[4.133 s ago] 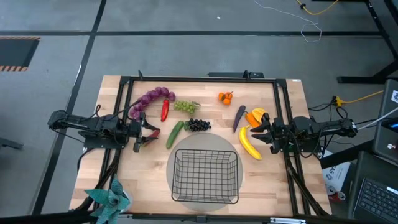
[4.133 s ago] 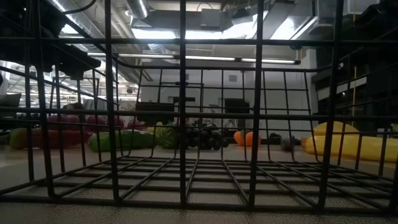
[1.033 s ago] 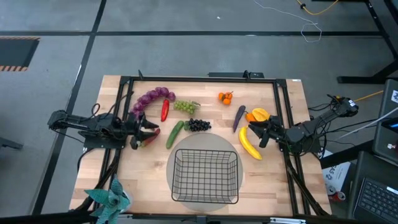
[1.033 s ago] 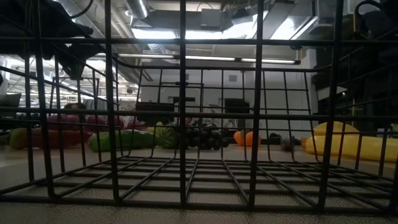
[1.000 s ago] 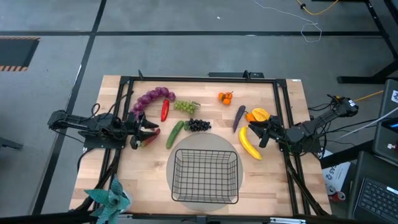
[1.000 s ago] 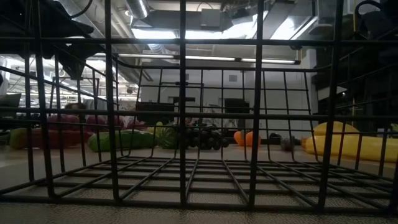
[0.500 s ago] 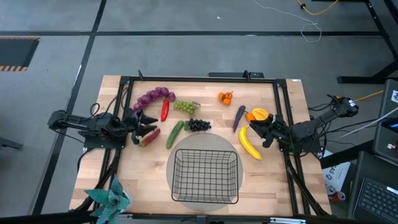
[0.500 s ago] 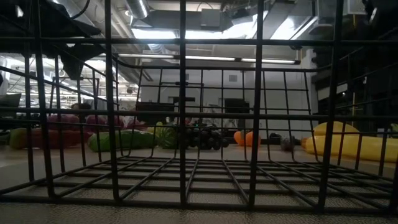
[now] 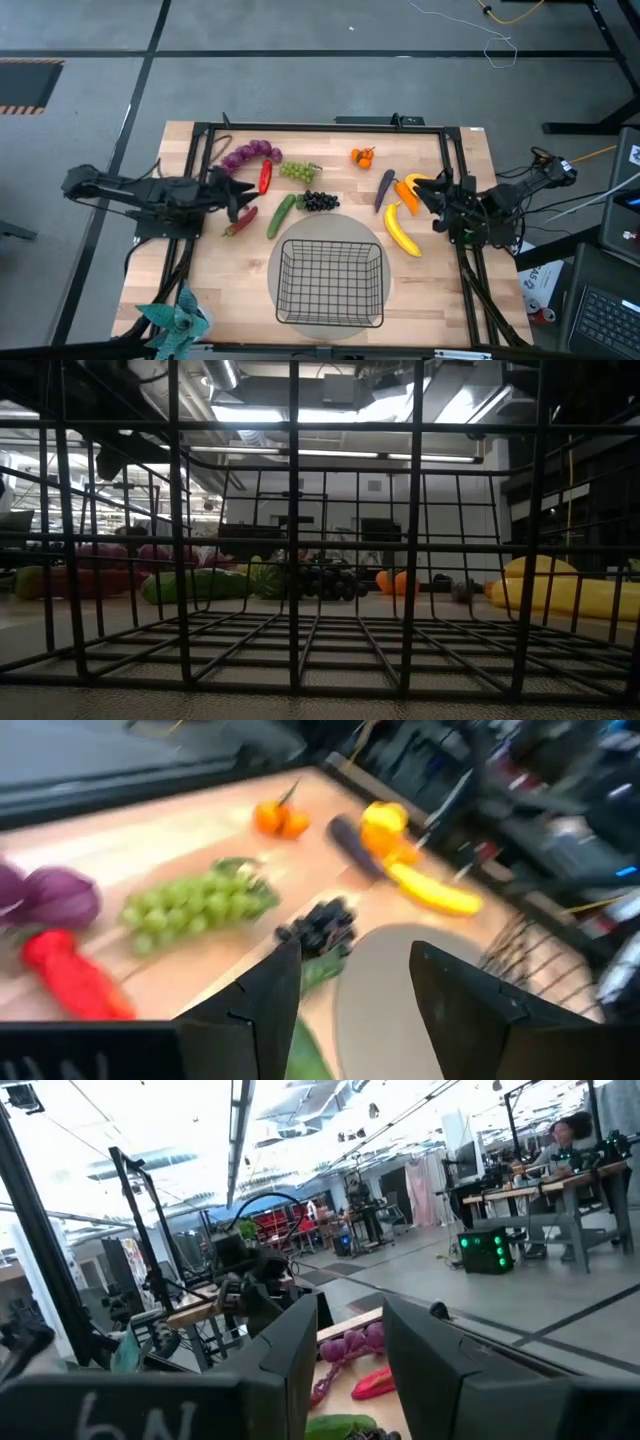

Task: Build produce basket
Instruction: Put the top red chili pepper into the wire basket

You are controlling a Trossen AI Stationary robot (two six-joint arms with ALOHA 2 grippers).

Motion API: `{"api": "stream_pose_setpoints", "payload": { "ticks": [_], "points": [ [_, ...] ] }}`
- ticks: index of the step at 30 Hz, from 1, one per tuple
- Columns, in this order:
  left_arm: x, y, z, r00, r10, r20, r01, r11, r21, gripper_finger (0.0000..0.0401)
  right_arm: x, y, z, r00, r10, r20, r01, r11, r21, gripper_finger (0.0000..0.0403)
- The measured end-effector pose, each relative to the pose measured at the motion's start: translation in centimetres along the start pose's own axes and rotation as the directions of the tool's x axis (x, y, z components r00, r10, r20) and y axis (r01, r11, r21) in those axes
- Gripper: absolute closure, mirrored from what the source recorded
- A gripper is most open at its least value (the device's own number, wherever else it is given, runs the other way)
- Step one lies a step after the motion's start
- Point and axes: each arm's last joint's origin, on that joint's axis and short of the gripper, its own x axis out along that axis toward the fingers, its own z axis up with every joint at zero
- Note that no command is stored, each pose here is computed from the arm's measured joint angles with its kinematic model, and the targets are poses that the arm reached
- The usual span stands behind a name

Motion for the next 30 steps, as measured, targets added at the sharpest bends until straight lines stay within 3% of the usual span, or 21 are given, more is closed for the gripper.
{"api": "stream_pose_setpoints", "payload": {
  "ticks": [7, 13, 17, 22, 30],
  "points": [
    [3.0, -2.2, 0.8, 0.961, 0.237, -0.14, -0.215, 0.964, 0.157, 0.0224, 0.3, 0.1, -0.8, 0.998, -0.053, -0.037, 0.053, 0.999, 0.002, 0.0283],
    [6.5, -1.9, 0.8, 0.86, 0.439, -0.258, -0.429, 0.898, 0.097, 0.0225, 0.5, 0.1, -1.3, 0.99, -0.136, -0.047, 0.136, 0.991, -0.006, 0.0283],
    [8.3, -0.4, 0.0, 0.763, 0.54, -0.356, -0.538, 0.835, 0.115, 0.0225, 0.6, 0.0, -1.4, 0.985, -0.165, -0.049, 0.166, 0.986, 0.015, 0.0283],
    [9.9, 1.5, -0.6, 0.681, 0.623, -0.383, -0.621, 0.77, 0.148, 0.0225, 0.6, 0.0, -1.4, 0.985, -0.165, -0.049, 0.166, 0.986, 0.013, 0.0283],
    [11.0, 3.2, -0.8, 0.619, 0.669, -0.41, -0.664, 0.725, 0.18, 0.0222, 0.6, 0.0, -1.5, 0.985, -0.165, -0.054, 0.166, 0.986, 0.005, 0.0283]
  ]
}}
